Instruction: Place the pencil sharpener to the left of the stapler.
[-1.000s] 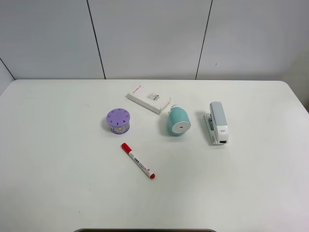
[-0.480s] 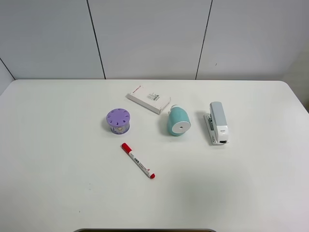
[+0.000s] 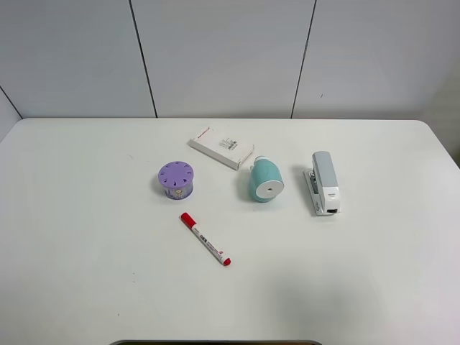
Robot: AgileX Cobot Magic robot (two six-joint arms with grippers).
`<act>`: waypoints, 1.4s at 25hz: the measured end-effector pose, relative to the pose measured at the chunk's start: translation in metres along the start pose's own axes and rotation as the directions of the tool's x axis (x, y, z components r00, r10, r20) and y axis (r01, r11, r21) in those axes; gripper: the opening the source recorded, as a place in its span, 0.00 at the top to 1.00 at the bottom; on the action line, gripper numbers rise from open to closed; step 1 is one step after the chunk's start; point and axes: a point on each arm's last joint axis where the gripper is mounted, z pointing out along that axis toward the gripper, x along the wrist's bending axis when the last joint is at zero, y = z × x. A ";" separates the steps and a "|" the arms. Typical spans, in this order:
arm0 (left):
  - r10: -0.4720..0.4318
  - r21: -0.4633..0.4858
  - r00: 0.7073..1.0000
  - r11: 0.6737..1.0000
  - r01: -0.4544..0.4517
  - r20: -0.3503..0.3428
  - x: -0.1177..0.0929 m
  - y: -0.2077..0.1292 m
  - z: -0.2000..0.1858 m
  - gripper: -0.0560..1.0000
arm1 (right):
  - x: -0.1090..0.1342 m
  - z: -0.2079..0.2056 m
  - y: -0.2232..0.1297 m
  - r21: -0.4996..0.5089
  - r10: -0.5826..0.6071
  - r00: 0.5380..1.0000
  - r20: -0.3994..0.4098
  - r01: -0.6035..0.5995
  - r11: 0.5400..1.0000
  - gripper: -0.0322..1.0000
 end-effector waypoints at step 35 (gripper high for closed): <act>0.000 0.000 1.000 1.000 0.000 0.000 0.000 0.000 0.000 0.04 | 0.002 0.026 -0.048 0.047 -0.052 0.996 -0.070 0.055 0.997 0.01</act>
